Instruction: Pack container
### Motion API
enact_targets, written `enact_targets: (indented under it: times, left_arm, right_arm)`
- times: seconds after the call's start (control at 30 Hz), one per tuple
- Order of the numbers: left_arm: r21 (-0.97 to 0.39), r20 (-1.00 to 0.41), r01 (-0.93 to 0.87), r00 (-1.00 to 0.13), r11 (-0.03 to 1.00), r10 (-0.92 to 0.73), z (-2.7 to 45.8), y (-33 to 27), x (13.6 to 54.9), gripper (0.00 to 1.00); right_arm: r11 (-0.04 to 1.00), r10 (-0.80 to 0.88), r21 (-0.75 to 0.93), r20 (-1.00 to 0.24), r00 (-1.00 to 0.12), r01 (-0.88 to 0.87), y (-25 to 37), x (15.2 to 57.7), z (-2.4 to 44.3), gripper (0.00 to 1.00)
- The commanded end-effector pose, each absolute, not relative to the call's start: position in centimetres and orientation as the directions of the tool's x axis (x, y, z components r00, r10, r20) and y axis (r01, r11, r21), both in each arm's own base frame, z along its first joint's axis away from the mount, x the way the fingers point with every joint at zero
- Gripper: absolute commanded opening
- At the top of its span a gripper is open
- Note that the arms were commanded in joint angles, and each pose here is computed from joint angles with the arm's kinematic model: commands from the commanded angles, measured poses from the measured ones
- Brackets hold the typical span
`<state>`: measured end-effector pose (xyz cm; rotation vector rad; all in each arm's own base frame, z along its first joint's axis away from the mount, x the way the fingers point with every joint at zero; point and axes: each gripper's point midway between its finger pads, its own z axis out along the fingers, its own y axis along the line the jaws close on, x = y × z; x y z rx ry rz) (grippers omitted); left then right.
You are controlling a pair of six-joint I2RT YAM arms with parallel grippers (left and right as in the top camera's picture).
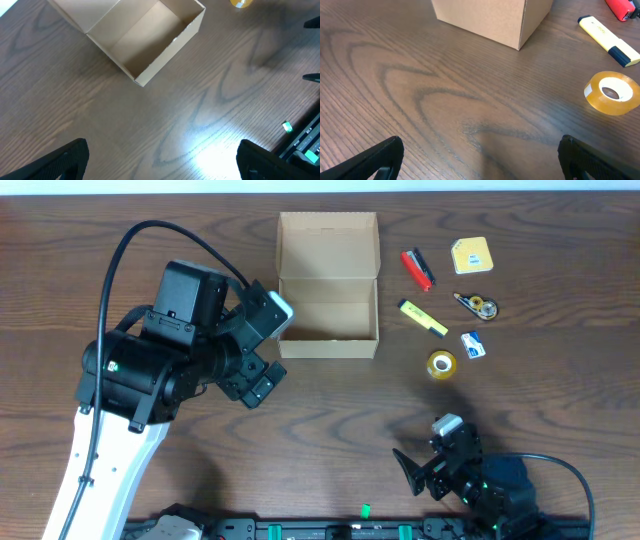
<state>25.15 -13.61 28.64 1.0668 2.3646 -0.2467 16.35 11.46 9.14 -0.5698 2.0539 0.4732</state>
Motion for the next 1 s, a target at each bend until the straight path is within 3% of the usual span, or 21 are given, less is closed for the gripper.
enact_targets:
  times: [0.0, 0.43, 0.53, 0.67, 0.8, 0.97]
  left_arm:
    - [0.073, -0.561, 0.742, -0.522, 0.666, 0.642, 29.8, -13.7, 25.4, 0.95]
    - [0.068, -0.551, 0.742, -0.529, 0.666, 0.646, 29.6, -13.6, 25.2, 0.95]
    - [0.068, -0.551, 0.742, -0.529, 0.667, 0.645, 29.6, -13.6, 25.2, 0.95]
    - [0.068, -0.551, 0.742, -0.529, 0.667, 0.645, 29.6, -13.6, 25.2, 0.95]
    - [0.068, -0.551, 0.742, -0.529, 0.667, 0.645, 29.6, -13.6, 25.2, 0.95]
    - [0.068, -0.551, 0.742, -0.529, 0.667, 0.645, 29.6, -13.6, 25.2, 0.95]
  right_arm:
    - [0.813, -0.226, 0.098, -0.855, -0.467, -0.574, 11.5, 16.2, 8.7, 0.99]
    - [0.813, -0.226, 0.098, -0.855, -0.466, -0.574, 11.5, 16.2, 8.7, 0.99]
    - [0.803, -0.193, 0.091, -0.895, -0.402, -0.589, 12.1, 17.0, 10.5, 0.99]
    - [0.717, -0.125, 0.15, -0.933, -0.337, -0.681, 14.4, 16.4, 13.1, 0.99]
    - [0.562, 0.127, 0.542, -0.803, -0.582, -0.625, 16.7, 14.3, 14.9, 0.99]
    - [0.546, 0.172, 0.614, -0.748, -0.641, -0.57, 16.8, 14.1, 14.8, 0.99]
